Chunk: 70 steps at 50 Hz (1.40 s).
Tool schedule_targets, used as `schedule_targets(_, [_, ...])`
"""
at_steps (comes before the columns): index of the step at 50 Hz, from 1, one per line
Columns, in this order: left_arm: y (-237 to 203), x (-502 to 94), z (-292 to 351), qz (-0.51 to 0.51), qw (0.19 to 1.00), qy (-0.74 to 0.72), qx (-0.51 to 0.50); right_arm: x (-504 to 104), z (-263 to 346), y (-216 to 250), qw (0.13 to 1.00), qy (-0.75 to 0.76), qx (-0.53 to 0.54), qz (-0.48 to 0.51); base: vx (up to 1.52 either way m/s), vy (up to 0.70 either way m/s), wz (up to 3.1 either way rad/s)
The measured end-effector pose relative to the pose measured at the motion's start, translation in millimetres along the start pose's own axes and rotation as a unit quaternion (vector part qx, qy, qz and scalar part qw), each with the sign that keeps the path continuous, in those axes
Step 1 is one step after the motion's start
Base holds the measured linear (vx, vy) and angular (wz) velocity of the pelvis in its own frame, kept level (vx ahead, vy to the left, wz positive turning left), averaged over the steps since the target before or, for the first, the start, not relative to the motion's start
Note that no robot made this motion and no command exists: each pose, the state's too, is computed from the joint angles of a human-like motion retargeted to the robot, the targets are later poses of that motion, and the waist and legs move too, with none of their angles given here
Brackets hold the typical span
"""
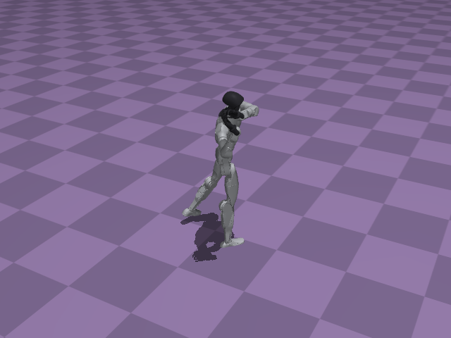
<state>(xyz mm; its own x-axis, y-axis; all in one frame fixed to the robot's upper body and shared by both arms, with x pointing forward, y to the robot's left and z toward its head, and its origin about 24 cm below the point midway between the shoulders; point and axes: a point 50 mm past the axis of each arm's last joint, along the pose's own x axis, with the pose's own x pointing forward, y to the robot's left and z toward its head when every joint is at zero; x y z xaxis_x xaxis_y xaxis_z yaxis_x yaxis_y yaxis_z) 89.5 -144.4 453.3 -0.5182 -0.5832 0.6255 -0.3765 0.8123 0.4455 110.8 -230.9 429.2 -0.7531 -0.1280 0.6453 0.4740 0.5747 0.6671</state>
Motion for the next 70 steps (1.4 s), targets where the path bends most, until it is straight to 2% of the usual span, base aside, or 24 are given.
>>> schedule_targets(4, [-72.2,-29.0,-5.3,-0.135,0.985,0.093,-0.054,-71.1,-44.6,-33.9,0.963,0.234,-0.066,-0.115,-0.18,0.17,3.22])
schedule_targets(6, [-110.5,-63.6,-13.5,-0.198,0.964,0.166,-0.065,-124.1,-72.7,-51.9,0.910,0.337,-0.208,-0.127,-0.13,0.21,3.85])
schedule_targets(8, [-143.1,-100.1,-18.1,-0.242,0.927,0.266,-0.102,-155.7,-66.3,-48.2,0.826,0.495,-0.008,-0.270,-0.10,0.23,3.83])
schedule_targets(10, [-157.2,-141.7,-30.6,-0.258,0.877,0.378,-0.150,-197.4,-69.2,-38.4,0.751,0.601,0.035,-0.271,-0.06,0.24,3.65])
schedule_targets(13, [-147.8,-210.7,-64.8,-0.257,0.811,0.497,-0.173,-269.3,-51.7,0.5,0.645,0.750,0.080,-0.121,0.00,0.24,3.31])
schedule_targets(16, [-111.7,-263.5,-103.5,-0.205,0.781,0.578,-0.122,-294.2,-8.4,58.8,0.536,0.821,0.167,-0.102,0.08,0.25,2.82])
schedule_targets(19, [-84.9,-302.6,-125.8,-0.223,0.739,0.627,-0.104,-324.6,18.5,98.6,0.496,0.803,0.212,0.255,0.17,0.25,2.78])
schedule_targets(21, [-70.6,-317.3,-134.8,-0.229,0.717,0.648,-0.114,-338.6,34.1,110.1,0.444,0.777,0.229,0.382,0.24,0.23,3.07])
schedule_targets(25, [-37.2,-336.1,-154.0,-0.215,0.692,0.682,-0.095,-336.6,56.4,135.1,0.396,0.840,0.249,0.275,0.25,0.16,2.86])
schedule_targets(28, [-14.9,-349.4,-162.6,-0.210,0.679,0.697,-0.100,-332.0,63.5,151.3,0.361,0.831,0.290,0.307,0.24,0.13,1.96])
schedule_targets(34, [31.7,-381.8,-168.1,-0.195,0.655,0.723,-0.099,-317.7,97.1,188.7,0.320,0.819,0.345,0.330,0.22,0.10,1.35])
schedule_targets(40, [59.1,-382.2,-172.3,-0.179,0.669,0.717,-0.073,-309.2,121.6,212.1,0.323,0.724,0.328,0.513,0.14,0.06,0.39])
schedule_targets(41, [65.4,-377.6,-174.4,-0.144,0.680,0.716,-0.065,-297.4,119.1,218.9,0.349,0.788,0.326,0.387,0.09,0.04,0.21])
schedule_targets(43, [71.4,-374.9,-175.5,-0.148,0.685,0.710,-0.061,-296.4,120.8,219.8,0.364,0.754,0.313,0.449,0.03,0.02,0.09])
schedule_targets(46, [73.8,-360.2,-176.8,-0.112,0.714,0.689,-0.048,-277.8,115.3,223.0,0.387,0.794,0.347,0.316,0.01,0.00,0.13])
schedule_targets(48, [70.2,-353.9,-176.0,-0.128,0.725,0.676,-0.046,-274.1,116.9,222.3,0.360,0.787,0.397,0.307,0.01,-0.04,0.20])
schedule_targets(50, [63.9,-352.8,-174.5,-0.202,0.721,0.661,-0.043,-291.4,108.7,212.1,0.334,0.662,0.375,0.556,0.00,0.00,0.00])
schedule_targets(52, [58.5,-348.7,-173.3,-0.224,0.728,0.647,-0.042,-295.7,99.8,205.8,0.317,0.619,0.374,0.614,-0.01,-0.02,-0.11])
schedule_targets(53, [56.5,-348.1,-172.9,-0.237,0.726,0.644,-0.044,-297.2,103.2,203.0,0.274,0.620,0.407,0.612,-0.01,-0.06,-0.32])
schedule_targets(55, [56.0,-341.2,-173.3,-0.175,0.741,0.647,-0.045,-286.4,91.3,209.2,0.378,0.755,0.363,0.394,-0.02,-0.07,-0.40])
schedule_targets(63, [53.4,-350.9,-169.0,-0.151,0.738,0.656,-0.046,-286.4,96.0,205.8,0.408,0.748,0.345,0.392,-0.05,-0.04,-0.59])
schedule_targets(65, [49.2,-355.0,-166.3,-0.164,0.734,0.657,-0.058,-286.2,108.0,205.7,0.362,0.734,0.406,0.408,-0.14,0.06,-0.94])
schedule_targets(67, [44.5,-355.4,-164.1,-0.150,0.737,0.657,-0.058,-288.1,94.6,200.0,0.442,0.729,0.328,0.408,-0.20,0.10,-1.04])
schedule_targets(70, [35.0,-357.7,-159.4,-0.148,0.735,0.658,-0.069,-292.8,91.1,192.3,0.461,0.726,0.309,0.406,-0.26,0.15,-1.23])
